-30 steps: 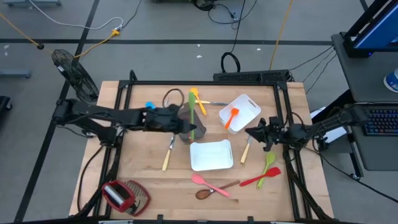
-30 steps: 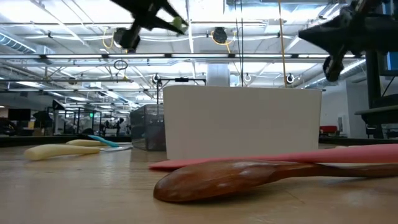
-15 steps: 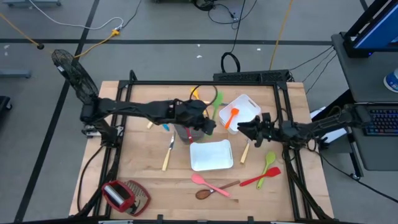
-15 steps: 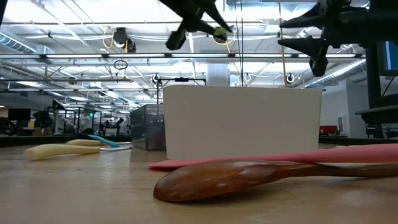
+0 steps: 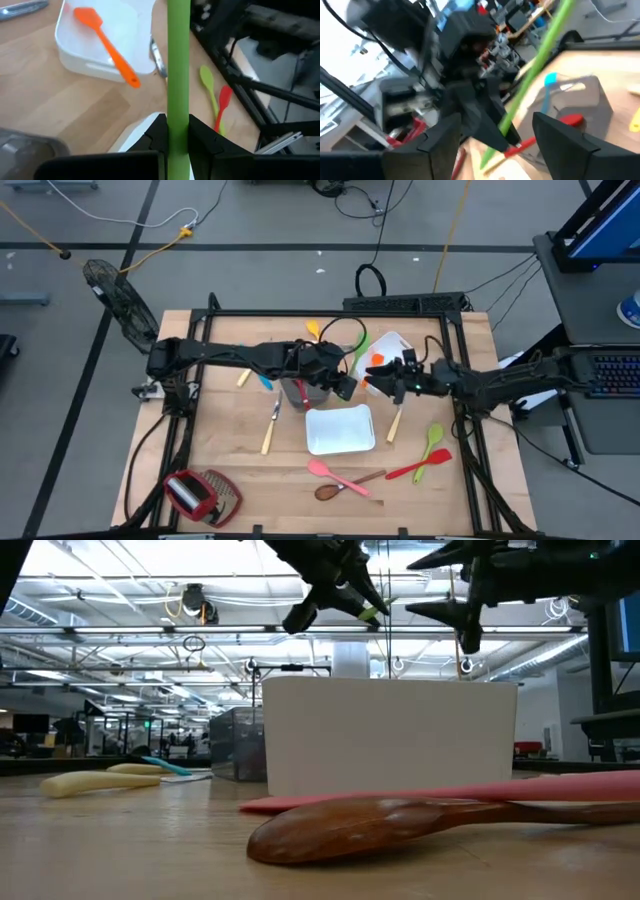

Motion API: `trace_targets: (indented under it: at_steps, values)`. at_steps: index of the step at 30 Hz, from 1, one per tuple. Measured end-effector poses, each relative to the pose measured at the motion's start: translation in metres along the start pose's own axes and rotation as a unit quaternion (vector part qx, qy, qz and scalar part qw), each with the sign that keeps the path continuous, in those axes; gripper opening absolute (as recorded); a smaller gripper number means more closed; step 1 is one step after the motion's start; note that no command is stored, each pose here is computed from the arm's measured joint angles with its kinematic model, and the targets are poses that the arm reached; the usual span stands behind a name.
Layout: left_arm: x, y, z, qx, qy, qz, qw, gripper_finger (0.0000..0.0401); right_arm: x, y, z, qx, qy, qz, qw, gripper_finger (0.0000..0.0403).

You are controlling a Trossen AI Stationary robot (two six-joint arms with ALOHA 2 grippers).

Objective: Pick & Place Kitchen Items
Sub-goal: Put the green spatula into the top white bin

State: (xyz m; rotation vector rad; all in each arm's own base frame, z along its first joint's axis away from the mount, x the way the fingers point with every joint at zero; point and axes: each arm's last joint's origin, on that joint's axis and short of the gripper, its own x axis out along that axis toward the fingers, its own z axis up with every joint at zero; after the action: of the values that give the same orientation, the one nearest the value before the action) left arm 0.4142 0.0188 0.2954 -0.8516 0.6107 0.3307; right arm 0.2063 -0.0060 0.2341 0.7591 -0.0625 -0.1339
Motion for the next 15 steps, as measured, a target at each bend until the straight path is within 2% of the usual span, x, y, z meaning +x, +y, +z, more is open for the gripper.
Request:
trace_targets:
  at_steps: [9, 15]
  values:
    - [0.000, 0.004, 0.001, -0.002, -0.001, 0.021, 1.000, 0.0034, 0.027, -0.011, 0.000, 0.034, 0.037, -0.020, 0.999, 0.0258]
    - [0.000, 0.006, 0.003, -0.003, -0.005, 0.025, 1.000, 0.0034, 0.042, -0.008, 0.002, 0.024, 0.038, -0.021, 0.999, 0.0254]
